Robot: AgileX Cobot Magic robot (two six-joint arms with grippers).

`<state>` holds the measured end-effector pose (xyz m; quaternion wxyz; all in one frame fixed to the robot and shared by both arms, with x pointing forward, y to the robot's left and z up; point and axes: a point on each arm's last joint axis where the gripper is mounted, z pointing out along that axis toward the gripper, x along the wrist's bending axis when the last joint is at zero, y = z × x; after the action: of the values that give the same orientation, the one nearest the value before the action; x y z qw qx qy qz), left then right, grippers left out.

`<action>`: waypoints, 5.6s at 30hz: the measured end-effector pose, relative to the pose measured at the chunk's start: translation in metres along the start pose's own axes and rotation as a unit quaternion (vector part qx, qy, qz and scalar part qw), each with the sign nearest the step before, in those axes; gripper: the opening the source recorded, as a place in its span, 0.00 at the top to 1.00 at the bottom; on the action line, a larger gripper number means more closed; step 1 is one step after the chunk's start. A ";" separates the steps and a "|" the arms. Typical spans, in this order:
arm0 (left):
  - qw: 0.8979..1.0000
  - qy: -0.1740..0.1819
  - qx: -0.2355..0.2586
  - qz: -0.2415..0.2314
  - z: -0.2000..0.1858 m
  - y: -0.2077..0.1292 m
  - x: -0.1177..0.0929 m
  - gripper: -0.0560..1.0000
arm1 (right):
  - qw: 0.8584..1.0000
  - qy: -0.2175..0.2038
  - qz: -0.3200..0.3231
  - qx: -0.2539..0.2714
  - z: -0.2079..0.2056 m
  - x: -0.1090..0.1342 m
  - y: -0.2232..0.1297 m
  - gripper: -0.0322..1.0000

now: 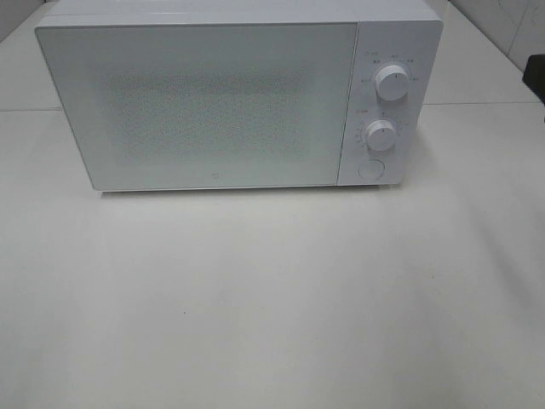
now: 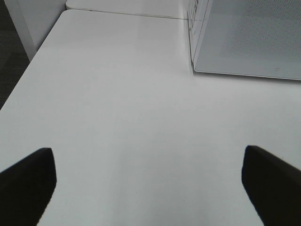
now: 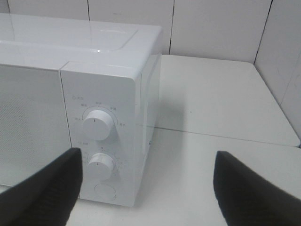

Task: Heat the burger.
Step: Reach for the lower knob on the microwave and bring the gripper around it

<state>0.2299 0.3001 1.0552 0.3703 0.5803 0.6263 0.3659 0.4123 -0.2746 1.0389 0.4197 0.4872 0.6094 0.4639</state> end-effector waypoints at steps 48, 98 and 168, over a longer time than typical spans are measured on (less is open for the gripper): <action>1.000 0.000 0.000 0.000 0.000 0.000 0.000 0.01 | 0.996 -0.084 -0.003 -0.023 0.088 0.075 -0.066 0.23; 1.000 0.000 0.000 0.000 0.000 0.000 0.000 0.01 | 0.994 -0.109 0.001 -0.008 0.192 0.120 -0.107 0.23; 1.000 0.000 0.000 0.000 0.000 0.000 0.000 0.01 | 0.975 -0.096 0.201 -0.023 0.190 0.110 -0.110 0.54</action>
<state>0.2299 0.3001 1.0552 0.3703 0.5803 0.6263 0.3659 0.5542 -0.1469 0.8841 0.3859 0.6322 0.4450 0.5035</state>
